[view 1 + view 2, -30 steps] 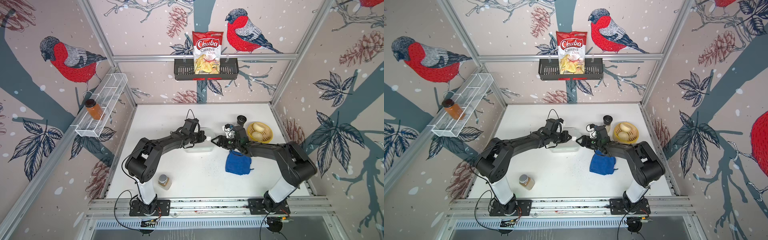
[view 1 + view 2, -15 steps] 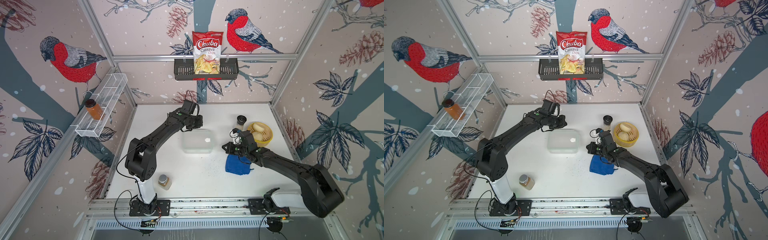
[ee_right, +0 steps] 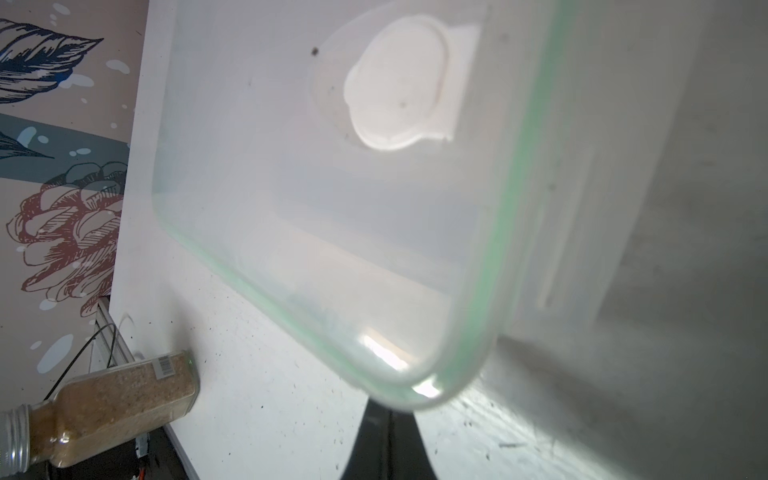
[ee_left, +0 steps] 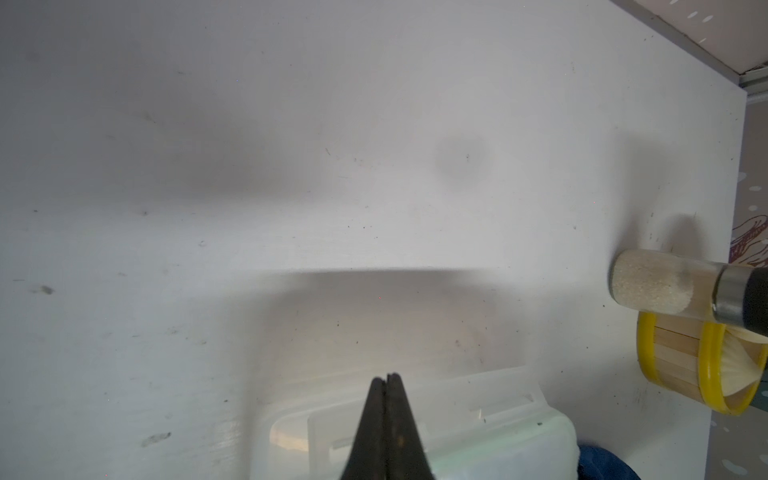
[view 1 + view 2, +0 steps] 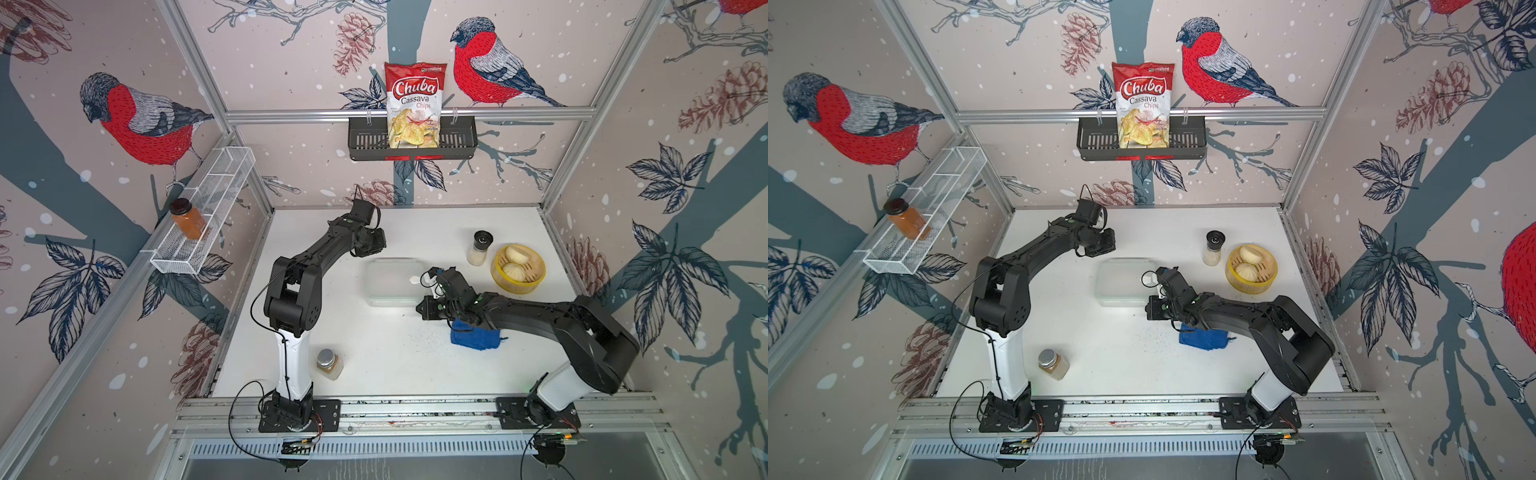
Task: Wipe the insides of the lunch boxes
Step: Adjust the lunch box at the center of the board.
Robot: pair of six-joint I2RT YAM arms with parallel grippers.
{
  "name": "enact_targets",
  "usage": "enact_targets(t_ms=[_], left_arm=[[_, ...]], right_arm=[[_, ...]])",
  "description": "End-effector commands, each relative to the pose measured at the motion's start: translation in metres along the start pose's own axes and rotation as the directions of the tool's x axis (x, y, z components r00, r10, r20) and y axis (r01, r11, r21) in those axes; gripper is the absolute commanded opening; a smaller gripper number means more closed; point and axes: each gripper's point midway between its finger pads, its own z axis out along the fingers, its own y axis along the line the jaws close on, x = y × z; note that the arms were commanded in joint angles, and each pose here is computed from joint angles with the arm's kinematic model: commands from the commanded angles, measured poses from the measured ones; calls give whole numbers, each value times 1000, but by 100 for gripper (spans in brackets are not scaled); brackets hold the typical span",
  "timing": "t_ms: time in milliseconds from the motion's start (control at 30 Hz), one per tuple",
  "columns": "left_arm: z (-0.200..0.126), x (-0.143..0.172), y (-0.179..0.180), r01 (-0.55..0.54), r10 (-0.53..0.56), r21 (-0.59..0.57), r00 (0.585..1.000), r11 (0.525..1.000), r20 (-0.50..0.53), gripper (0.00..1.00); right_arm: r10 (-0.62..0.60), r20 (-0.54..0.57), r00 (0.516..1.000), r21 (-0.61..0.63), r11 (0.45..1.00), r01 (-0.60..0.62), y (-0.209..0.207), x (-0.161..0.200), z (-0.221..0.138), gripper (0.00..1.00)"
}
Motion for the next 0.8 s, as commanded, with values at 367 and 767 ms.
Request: enact_targets(t_ms=[367,767], left_arm=[[2,62,32,13,-15,-23,996,1000,-84,0],[-43,63,37,15,-18,-91,999,996,-35,0]], right_arm=[[-12,64,998,70,998,7,-34,-60,16,0],[49,59,997,74,996,-54,-66,-59,-3,1]])
